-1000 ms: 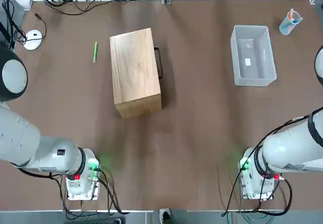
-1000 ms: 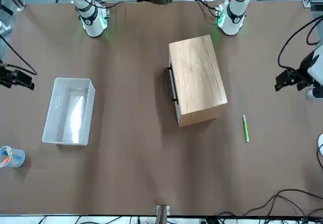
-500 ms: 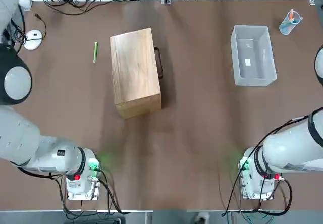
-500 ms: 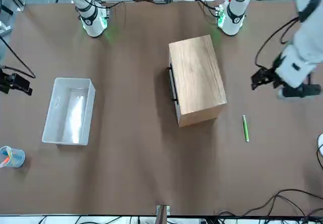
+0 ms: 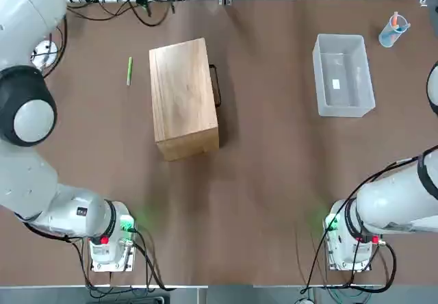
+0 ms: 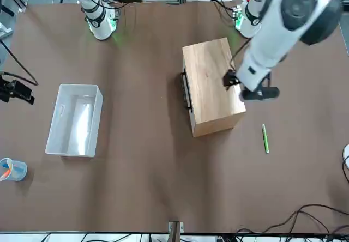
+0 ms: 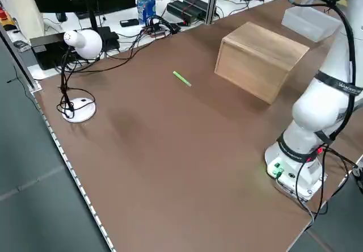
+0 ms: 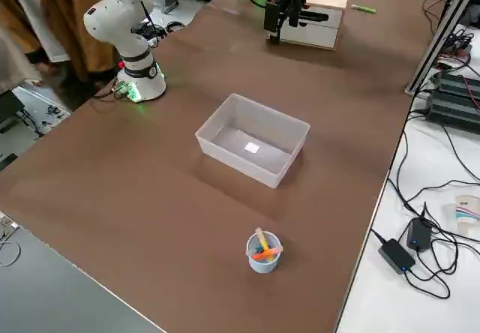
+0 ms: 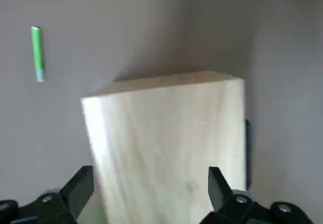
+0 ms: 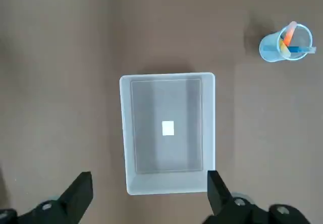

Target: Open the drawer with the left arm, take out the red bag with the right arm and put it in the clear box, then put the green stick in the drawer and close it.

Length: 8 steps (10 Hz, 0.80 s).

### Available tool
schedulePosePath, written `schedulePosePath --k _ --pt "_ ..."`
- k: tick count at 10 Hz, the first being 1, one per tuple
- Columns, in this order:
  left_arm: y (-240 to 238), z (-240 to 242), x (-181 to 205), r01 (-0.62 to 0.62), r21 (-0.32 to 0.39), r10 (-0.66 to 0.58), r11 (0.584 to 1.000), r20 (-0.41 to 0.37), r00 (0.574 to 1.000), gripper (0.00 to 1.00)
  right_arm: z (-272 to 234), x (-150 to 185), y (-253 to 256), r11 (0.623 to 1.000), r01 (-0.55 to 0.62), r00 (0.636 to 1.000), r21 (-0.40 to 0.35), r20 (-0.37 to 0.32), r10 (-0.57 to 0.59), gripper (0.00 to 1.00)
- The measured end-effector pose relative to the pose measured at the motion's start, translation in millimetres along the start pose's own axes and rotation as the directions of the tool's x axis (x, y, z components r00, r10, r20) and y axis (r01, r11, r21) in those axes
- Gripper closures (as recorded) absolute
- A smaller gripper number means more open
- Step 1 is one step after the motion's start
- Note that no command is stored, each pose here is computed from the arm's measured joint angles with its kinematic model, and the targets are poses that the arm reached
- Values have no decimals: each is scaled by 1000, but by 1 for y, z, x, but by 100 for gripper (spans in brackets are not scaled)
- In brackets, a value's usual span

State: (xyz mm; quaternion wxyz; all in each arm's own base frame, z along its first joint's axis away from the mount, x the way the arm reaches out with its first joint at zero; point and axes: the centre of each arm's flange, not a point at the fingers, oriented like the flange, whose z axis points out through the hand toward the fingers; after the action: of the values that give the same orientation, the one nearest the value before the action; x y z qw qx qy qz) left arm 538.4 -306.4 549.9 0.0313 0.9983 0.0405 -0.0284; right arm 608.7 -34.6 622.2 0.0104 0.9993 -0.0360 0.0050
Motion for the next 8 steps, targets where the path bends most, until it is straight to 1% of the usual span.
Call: schedulePosePath --k 1,3,5,7,8 --pt "37 12 -10 35 -24 -35 999 -11 999 0 0 0 0 1000 0 1000 0 1 0 0" --pt "93 47 -11 105 -71 -106 992 -6 994 0 2 1 0 1000 0 1000 1 2 0 0" --pt "143 91 -23 129 -35 -129 991 -11 992 0 4 2 0 1000 -1 1000 0 5 1 0" --pt "192 138 -50 141 6 -140 990 -48 989 0 5 2 1 1000 -2 1000 0 5 2 0" --pt "207 160 -60 140 33 -138 990 -59 989 0 6 3 5 1000 -8 1000 0 8 8 0"
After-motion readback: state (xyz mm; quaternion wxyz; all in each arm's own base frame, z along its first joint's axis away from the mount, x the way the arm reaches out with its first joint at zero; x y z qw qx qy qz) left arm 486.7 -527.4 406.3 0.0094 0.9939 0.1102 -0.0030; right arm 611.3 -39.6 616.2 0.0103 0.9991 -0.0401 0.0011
